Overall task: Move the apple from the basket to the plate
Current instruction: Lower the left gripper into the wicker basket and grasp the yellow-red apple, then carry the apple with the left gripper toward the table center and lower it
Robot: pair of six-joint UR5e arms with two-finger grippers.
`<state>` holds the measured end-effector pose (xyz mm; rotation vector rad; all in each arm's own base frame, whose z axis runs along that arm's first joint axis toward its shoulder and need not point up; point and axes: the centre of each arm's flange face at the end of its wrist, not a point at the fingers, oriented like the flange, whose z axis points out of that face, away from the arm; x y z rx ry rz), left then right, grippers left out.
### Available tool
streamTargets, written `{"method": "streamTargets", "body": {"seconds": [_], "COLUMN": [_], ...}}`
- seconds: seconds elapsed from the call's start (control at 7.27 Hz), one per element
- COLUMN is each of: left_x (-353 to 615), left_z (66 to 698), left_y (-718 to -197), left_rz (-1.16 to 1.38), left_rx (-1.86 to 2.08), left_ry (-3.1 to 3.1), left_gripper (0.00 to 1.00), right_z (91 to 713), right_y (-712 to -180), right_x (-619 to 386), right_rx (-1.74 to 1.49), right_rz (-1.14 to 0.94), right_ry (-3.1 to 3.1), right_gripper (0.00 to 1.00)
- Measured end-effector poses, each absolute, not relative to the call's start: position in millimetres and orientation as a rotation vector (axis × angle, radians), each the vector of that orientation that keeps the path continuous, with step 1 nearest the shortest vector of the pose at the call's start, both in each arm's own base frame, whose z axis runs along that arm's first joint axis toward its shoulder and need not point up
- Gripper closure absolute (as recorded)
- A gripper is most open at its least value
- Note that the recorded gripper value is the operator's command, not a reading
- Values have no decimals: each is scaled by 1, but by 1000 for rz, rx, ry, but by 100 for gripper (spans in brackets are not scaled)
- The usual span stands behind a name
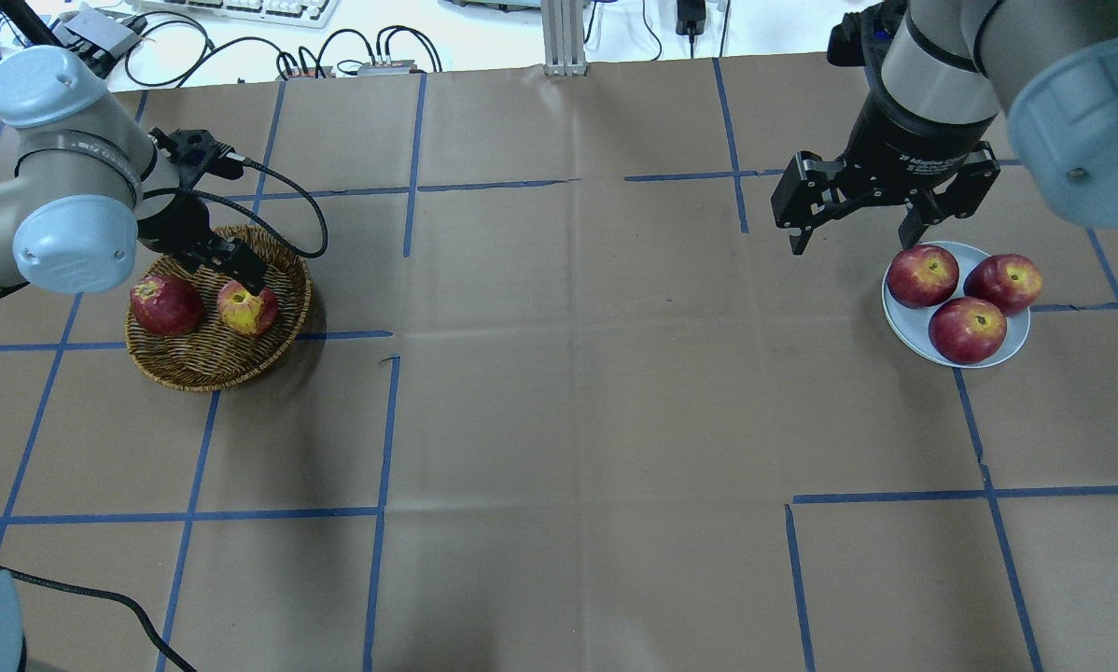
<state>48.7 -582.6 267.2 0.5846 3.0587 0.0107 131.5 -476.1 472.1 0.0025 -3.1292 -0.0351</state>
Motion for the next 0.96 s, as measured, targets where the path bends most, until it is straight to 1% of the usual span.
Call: {"method": "streamTargets", "body": {"seconds": [0.41, 0.69, 0.83, 0.96], "left_x": [61, 63, 63, 62], "left_z": [221, 194, 185, 182], "left_y": [-590, -595, -595, -594], "left_rz": [77, 105, 126, 140], "left_rx": [587, 584, 579, 576], "left_ry": [3081, 3089, 3094, 3095], "left_gripper": [2, 44, 54, 54], "right_z": [472, 472, 472, 472], "right_y": [-476, -476, -476, -476], "right_x": [132, 132, 132, 132], "right_rx": [4, 3, 3, 4], "right_rz": [-36, -35, -35, -35], "right_ry": [-3129, -3129, -3129, -3129], "right_gripper": [0, 0, 0, 0]}}
